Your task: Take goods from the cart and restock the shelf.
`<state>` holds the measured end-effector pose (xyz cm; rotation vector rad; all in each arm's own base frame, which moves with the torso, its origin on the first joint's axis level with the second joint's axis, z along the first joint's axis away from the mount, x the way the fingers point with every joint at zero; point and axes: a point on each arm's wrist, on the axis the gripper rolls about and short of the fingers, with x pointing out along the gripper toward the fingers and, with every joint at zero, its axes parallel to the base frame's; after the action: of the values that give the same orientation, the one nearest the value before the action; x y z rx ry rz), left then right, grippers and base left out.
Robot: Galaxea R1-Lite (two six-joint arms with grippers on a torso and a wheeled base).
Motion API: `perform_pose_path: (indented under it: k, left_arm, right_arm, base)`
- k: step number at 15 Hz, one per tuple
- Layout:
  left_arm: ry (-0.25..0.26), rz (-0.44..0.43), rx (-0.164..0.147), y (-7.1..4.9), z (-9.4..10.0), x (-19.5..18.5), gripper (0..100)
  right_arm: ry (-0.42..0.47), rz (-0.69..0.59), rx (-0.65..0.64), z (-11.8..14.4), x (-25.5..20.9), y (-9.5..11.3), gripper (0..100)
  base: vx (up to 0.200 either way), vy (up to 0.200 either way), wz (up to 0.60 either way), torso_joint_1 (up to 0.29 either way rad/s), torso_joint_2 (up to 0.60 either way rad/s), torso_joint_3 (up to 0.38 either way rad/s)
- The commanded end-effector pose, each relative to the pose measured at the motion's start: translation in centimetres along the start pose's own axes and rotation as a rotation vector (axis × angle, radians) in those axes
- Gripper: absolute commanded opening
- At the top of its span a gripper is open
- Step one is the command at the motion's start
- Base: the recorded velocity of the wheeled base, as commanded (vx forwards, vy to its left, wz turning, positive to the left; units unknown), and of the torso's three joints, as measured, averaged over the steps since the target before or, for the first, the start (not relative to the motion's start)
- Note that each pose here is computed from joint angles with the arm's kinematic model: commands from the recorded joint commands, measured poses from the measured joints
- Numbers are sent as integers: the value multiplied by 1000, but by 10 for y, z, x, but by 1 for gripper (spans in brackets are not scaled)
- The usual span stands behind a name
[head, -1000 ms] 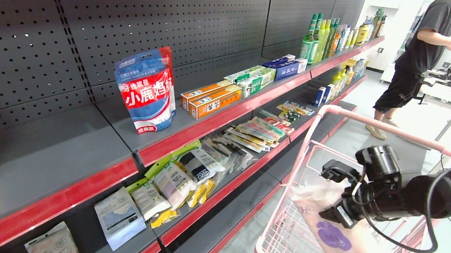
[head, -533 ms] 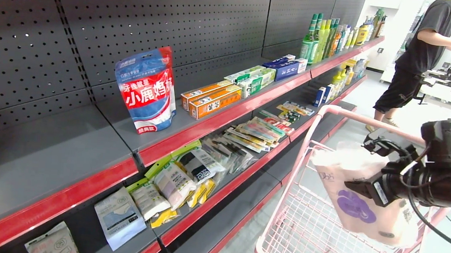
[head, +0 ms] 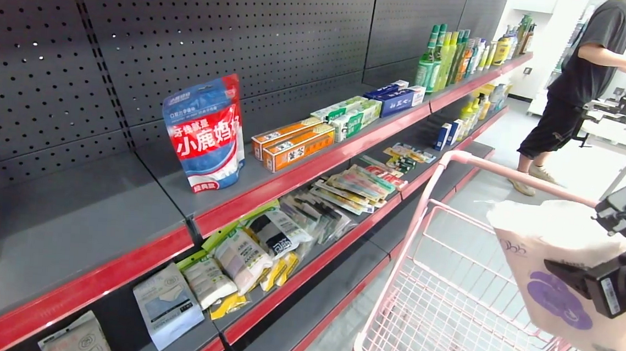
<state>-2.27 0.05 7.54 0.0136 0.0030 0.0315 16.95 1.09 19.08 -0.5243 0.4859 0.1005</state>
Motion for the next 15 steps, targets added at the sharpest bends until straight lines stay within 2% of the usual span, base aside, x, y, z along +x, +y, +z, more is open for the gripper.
perform_pose_path:
  k: [1, 15]
  left_arm:
    - [0, 1, 0, 0, 0, 0, 100]
    - [0, 1, 2, 0, 0, 0, 100]
  right_arm:
    - [-48, -35, -7, -4, -19, -1, 0]
    - [-55, -32, -27, -2, -19, -2, 0]
  base:
    - [0, 0, 0, 217, -491, -271]
    - [0, 0, 0, 176, -376, -202]
